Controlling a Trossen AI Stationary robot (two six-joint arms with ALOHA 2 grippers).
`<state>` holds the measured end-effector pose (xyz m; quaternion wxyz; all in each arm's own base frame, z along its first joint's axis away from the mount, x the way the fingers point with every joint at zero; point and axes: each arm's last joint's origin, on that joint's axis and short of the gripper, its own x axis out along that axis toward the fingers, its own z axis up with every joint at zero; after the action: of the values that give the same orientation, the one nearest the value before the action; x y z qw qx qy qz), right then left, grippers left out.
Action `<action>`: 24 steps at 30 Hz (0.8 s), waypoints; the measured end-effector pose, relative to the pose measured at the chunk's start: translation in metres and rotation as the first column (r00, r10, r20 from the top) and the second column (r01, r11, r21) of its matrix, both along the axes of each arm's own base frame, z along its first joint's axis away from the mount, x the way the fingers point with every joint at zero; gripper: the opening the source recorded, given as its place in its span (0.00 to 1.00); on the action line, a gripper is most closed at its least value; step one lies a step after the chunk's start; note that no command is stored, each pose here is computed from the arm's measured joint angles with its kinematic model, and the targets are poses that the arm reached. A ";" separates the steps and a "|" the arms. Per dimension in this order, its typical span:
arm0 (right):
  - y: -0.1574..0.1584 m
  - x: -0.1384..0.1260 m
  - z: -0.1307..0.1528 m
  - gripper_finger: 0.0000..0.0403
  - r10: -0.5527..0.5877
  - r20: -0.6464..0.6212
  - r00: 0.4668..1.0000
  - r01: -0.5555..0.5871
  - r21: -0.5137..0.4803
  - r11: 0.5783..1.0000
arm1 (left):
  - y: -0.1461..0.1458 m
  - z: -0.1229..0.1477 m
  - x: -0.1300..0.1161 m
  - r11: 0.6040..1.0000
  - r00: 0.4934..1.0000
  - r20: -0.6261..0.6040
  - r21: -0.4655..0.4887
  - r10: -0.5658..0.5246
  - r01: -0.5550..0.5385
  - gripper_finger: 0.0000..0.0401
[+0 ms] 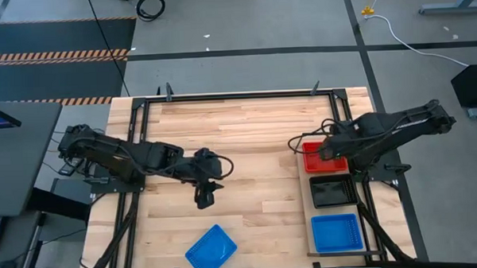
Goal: Stack baskets on shelf by color
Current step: Stack the blue bin on top of the blue bin on the shelf
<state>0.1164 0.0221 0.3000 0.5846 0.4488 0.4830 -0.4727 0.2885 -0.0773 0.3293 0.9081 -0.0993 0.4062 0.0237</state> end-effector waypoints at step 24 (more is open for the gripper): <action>0.069 0.156 0.011 0.35 0.581 0.615 0.534 -0.647 -0.145 0.749 | -0.096 -0.027 -0.042 0.493 0.670 -0.460 -0.456 0.582 -0.741 0.32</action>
<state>0.2726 0.0910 0.3105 0.8148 0.4087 0.4096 -0.0353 0.2464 -0.1729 0.3022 0.6853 -0.5316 0.4288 0.2528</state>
